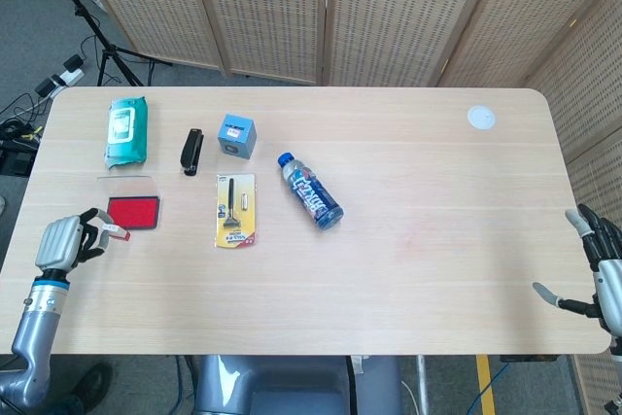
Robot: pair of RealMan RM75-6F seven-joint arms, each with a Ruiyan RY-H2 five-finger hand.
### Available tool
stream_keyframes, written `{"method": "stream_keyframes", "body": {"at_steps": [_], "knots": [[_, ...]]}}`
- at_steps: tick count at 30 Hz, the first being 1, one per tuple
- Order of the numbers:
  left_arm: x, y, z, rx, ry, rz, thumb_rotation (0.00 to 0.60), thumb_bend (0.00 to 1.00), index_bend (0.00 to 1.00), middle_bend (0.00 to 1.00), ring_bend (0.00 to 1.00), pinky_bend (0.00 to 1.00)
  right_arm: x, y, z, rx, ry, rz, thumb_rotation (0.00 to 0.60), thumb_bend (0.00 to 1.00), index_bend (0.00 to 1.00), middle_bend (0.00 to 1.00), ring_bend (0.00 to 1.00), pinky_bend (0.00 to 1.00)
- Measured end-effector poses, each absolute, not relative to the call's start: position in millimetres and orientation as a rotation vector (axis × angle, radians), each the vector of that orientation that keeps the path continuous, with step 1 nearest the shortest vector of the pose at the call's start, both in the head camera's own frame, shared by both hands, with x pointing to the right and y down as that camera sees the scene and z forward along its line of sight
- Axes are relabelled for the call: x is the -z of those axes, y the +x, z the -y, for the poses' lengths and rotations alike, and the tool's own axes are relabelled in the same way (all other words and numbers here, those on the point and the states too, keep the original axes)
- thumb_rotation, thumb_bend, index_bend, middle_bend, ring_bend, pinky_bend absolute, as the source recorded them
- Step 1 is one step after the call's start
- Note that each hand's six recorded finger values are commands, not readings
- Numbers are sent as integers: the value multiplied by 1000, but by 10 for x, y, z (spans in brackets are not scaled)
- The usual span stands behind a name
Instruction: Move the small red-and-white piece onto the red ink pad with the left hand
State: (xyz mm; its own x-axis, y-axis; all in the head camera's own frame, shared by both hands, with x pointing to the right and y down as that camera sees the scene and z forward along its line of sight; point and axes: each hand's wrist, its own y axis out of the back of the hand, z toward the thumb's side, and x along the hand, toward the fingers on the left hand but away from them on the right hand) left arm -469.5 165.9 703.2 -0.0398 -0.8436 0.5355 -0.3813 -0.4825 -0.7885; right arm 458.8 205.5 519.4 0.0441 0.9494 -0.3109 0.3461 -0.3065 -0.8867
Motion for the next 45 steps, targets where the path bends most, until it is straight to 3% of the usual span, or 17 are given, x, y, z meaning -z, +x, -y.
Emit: {"method": "stream_keyframes", "body": {"at_steps": [20, 45], "knots": [[-7312, -4639, -1748, 1625, -1833, -1245, 600, 436, 614, 991, 1000, 920, -5195, 4597, -2047, -1263, -1719, 1313, 600, 0, 0, 0, 0, 0], [-7335, -4635, -1730, 1647, -1835, -1250, 600, 426, 578, 992, 1000, 919, -5190, 4599, -2042, -1261, -1718, 1318, 600, 0, 0, 0, 0, 0]]}}
